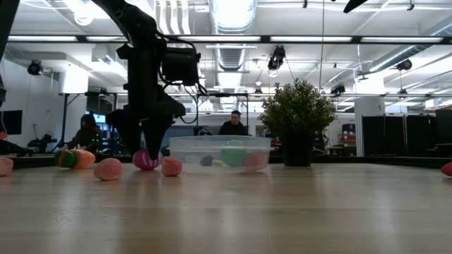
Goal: Pick and placing Produce into tupperware
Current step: Put the purple onion into the transparent bin, then put the orange carrot into the transparent bin
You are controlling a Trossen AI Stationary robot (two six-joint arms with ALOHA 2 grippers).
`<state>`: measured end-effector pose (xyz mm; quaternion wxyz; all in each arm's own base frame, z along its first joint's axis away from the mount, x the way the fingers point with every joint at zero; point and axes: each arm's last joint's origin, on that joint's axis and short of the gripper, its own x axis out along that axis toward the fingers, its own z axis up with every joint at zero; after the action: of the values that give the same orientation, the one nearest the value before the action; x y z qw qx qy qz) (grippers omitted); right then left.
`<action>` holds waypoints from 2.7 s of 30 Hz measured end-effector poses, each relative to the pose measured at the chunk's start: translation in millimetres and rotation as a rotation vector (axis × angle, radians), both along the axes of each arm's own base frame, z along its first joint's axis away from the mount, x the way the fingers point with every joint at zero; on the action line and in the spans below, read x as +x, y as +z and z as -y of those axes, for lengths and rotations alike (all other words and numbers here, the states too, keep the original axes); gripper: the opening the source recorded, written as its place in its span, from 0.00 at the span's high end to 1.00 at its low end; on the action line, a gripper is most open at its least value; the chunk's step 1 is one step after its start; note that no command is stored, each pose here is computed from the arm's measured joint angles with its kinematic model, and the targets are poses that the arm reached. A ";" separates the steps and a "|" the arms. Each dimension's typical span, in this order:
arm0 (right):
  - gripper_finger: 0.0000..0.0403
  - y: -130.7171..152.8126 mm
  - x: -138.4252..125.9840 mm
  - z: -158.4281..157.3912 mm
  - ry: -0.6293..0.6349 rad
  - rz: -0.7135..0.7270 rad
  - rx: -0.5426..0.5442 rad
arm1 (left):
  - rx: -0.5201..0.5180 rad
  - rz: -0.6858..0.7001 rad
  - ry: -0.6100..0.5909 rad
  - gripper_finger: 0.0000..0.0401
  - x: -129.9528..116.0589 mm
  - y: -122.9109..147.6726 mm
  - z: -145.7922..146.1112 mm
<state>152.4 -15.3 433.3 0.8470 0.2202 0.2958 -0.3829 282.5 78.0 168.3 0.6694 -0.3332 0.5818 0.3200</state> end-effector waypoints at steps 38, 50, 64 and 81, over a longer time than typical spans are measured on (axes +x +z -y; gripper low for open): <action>0.42 0.2 0.0 0.2 -0.007 0.003 -0.005 | 0.056 0.468 -0.152 0.43 11.6 123.5 6.5; 0.42 0.1 0.0 0.1 -0.012 0.007 0.000 | -0.019 0.317 -0.253 0.43 43.2 71.4 13.4; 0.42 0.1 -0.1 0.2 -0.016 0.009 0.004 | -0.022 0.293 -0.290 0.26 56.6 51.1 14.5; 0.42 -0.2 -0.4 0.2 -0.016 0.004 0.004 | 0.084 -0.045 -0.180 0.23 -14.0 88.3 16.5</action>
<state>151.9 -15.5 433.1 0.8440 0.2251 0.2930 -0.3887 268.5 61.6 256.6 0.6957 -0.2441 0.6102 0.2899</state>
